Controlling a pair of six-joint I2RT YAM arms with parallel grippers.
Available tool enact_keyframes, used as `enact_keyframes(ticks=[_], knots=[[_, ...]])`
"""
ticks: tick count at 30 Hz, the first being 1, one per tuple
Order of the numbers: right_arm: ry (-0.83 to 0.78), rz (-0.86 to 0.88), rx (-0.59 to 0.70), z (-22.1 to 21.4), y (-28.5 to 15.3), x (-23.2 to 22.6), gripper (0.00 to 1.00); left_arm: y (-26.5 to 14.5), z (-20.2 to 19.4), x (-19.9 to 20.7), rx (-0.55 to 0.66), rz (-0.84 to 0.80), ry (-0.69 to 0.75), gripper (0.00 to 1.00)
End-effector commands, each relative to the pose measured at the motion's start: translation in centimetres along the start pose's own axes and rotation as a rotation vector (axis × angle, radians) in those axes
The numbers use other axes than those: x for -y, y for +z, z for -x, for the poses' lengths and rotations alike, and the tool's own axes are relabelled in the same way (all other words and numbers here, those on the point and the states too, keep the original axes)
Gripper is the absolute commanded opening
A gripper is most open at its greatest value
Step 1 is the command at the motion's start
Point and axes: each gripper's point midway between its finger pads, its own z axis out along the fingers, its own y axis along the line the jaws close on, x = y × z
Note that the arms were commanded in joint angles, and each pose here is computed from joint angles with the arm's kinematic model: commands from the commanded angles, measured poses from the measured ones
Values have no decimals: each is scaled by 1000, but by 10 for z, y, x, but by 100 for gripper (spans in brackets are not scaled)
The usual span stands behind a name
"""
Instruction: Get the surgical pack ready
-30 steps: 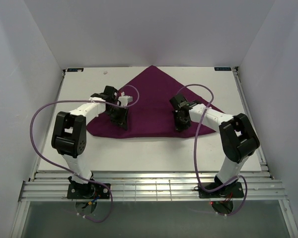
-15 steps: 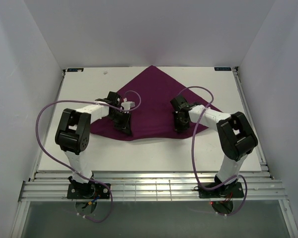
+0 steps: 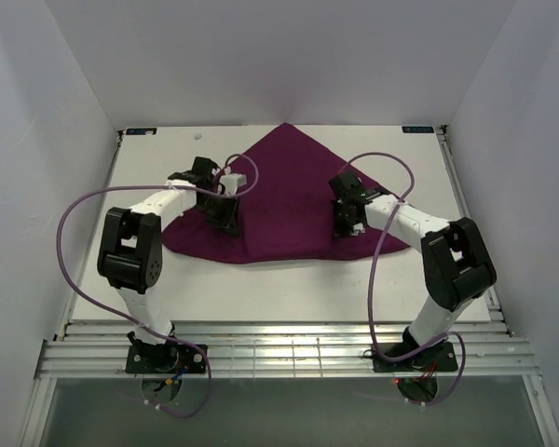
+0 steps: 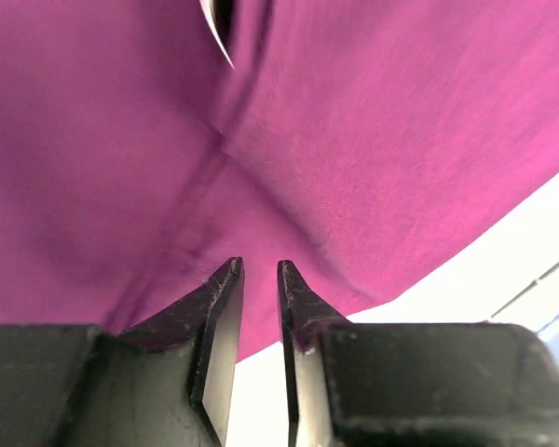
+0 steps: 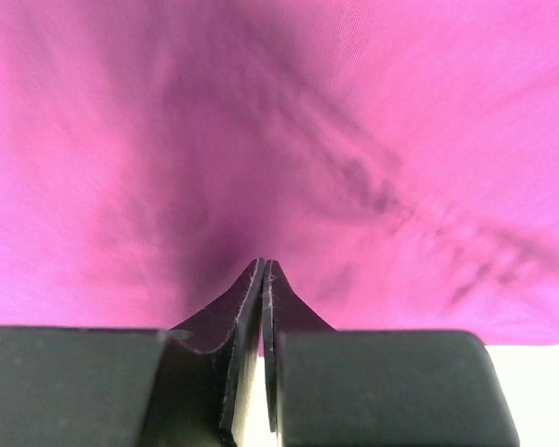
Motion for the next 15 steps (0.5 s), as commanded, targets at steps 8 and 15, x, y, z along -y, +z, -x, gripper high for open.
enact_keyframes(ticks=[8,15], knots=[[-198,239,390,161,-50,-48,8,-82,129,28,352,-4,231,42],[-288,689,339,175,-24,-138,8,-41,187,31,367,-122,179,42]])
